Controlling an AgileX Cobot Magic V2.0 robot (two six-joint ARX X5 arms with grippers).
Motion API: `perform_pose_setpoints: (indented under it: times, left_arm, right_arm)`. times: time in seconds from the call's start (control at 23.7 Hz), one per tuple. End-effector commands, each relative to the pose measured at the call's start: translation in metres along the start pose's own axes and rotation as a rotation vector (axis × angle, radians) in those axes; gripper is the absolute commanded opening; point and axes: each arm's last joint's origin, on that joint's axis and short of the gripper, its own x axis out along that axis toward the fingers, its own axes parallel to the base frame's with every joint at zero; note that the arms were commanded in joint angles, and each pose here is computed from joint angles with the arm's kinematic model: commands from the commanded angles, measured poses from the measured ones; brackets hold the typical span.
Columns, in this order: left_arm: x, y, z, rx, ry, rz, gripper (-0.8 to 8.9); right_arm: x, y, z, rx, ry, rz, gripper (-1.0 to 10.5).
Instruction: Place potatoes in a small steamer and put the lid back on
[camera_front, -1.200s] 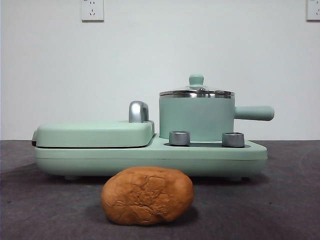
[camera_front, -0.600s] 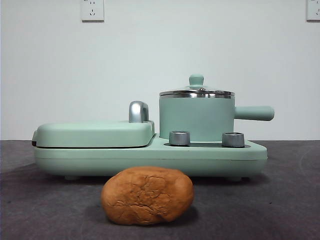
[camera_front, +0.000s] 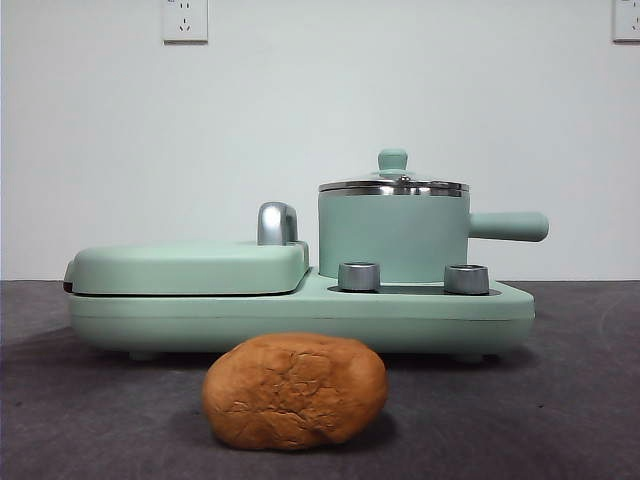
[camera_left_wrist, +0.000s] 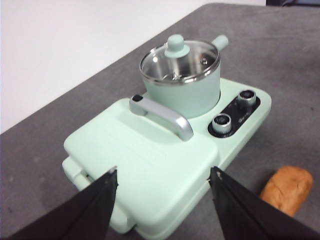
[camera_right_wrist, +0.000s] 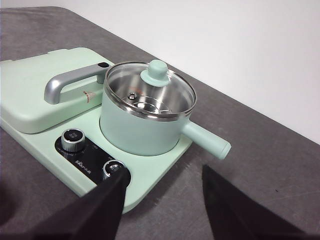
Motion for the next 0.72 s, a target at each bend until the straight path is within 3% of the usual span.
perform_pose_setpoints:
  times: [0.04,0.38,0.72]
  left_arm:
    - [0.004,0.006,0.009,-0.052,-0.043,0.009,2.99]
    - [0.035,0.021,0.02,-0.127,-0.128,-0.015,2.97]
    - [0.079,0.027,0.028,-0.095,-0.196,-0.044,2.71]
  right_arm:
    - [-0.002,-0.001,0.005,-0.014,-0.02,-0.001,2.4]
    - [-0.002,-0.001,0.005,-0.014,-0.019,-0.003,2.4]
    - [-0.002,-0.001,0.005,-0.014,-0.019,-0.003,2.4]
